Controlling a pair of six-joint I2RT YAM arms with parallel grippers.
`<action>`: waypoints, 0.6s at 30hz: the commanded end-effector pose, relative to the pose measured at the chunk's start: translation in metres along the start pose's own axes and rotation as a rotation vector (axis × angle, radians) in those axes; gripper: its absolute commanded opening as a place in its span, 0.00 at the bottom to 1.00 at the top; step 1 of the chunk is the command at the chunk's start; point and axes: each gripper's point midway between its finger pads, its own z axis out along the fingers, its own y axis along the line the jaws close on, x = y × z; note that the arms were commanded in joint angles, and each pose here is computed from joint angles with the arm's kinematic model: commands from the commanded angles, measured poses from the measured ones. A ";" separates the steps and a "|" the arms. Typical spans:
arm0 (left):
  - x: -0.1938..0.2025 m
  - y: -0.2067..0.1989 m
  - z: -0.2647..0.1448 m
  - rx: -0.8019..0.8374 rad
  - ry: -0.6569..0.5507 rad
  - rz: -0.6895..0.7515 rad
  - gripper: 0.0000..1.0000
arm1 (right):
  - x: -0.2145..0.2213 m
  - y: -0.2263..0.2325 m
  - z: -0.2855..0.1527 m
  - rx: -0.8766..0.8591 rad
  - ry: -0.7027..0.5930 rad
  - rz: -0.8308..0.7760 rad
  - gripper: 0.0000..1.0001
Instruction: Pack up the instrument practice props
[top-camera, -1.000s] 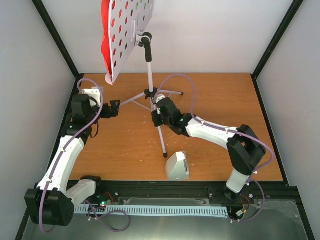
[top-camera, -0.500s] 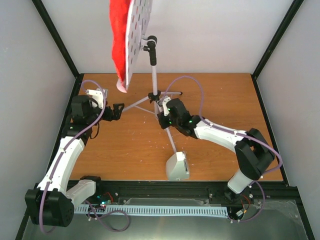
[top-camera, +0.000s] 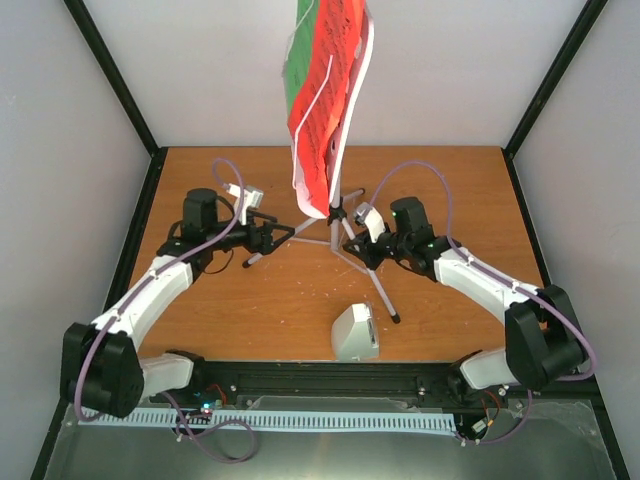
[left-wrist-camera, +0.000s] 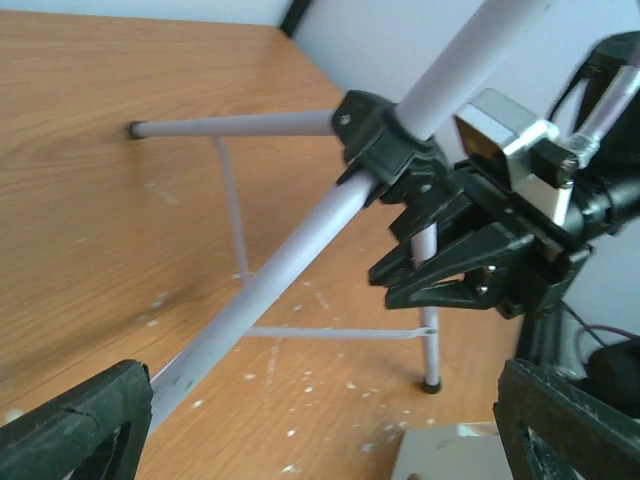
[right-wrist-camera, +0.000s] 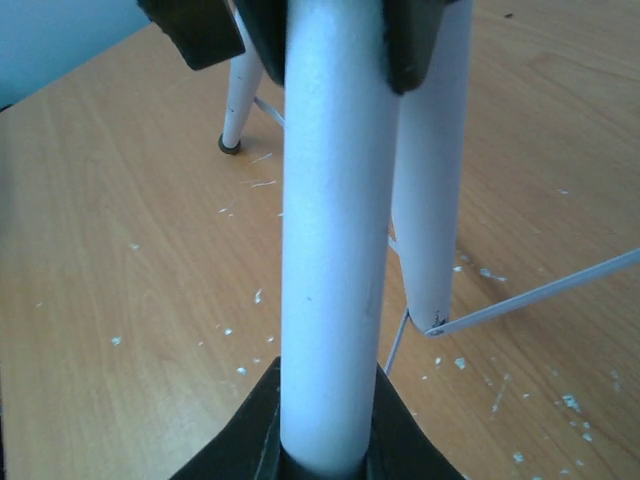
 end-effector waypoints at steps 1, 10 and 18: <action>-0.011 -0.035 0.020 0.239 -0.018 0.068 0.94 | -0.019 0.033 -0.018 -0.170 -0.112 -0.133 0.03; -0.004 -0.035 0.046 0.426 0.042 0.156 0.86 | -0.008 0.038 -0.027 -0.188 -0.165 -0.091 0.03; 0.010 -0.049 0.062 0.574 0.096 0.170 0.67 | -0.002 0.031 -0.026 -0.172 -0.156 -0.070 0.03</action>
